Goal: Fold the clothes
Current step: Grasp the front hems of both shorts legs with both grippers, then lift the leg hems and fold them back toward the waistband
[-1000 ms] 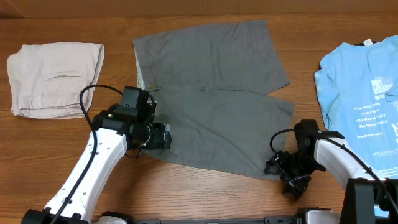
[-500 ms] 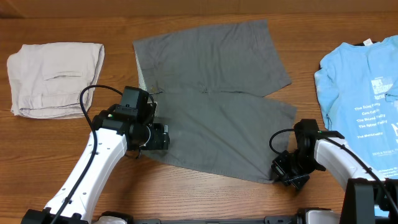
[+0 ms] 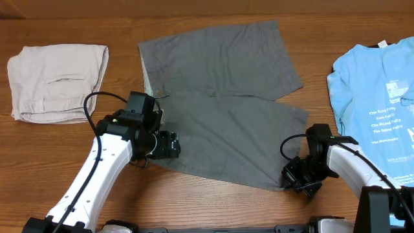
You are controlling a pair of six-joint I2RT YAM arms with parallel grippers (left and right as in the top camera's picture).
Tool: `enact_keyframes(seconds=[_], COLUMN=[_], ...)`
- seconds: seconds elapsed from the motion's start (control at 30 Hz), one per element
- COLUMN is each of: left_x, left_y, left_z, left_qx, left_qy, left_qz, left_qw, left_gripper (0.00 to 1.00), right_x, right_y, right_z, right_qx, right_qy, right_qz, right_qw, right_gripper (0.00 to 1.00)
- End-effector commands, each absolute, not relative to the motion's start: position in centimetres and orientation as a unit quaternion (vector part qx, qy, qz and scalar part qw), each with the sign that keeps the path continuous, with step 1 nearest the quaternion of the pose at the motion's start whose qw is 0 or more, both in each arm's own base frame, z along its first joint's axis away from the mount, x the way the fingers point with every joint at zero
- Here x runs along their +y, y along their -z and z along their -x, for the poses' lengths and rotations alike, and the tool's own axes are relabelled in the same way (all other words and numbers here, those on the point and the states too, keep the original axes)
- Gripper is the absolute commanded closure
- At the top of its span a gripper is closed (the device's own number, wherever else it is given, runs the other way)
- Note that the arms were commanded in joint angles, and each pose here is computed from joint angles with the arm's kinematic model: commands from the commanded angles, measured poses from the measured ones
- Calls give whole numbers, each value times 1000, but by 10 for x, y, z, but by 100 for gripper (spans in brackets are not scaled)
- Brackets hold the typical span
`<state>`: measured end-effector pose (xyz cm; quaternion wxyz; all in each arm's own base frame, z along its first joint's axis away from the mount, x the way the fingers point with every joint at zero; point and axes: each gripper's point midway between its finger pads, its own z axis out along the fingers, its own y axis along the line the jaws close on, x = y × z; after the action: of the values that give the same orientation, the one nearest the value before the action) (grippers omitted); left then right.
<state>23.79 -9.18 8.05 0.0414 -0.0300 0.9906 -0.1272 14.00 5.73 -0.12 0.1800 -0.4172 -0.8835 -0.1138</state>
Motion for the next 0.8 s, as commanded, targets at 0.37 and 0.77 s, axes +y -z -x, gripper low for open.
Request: enact_keyframes(seconds=[0.37,0.77], left_x=[-57,-44], left_y=[-48,-29], left_z=[-229,-240], left_qx=[972,946], left_qy=[38,47], left_qz=[230,313], left_qw=[40,72], left_gripper=[27,35], right_x=[51,50], right_y=[5,5], right_z=[-142,-142], right_qx=[-891,-891], right_qy=[97,95], right_qz=[413,413], right_qw=[162,161], right_gripper=[96,96])
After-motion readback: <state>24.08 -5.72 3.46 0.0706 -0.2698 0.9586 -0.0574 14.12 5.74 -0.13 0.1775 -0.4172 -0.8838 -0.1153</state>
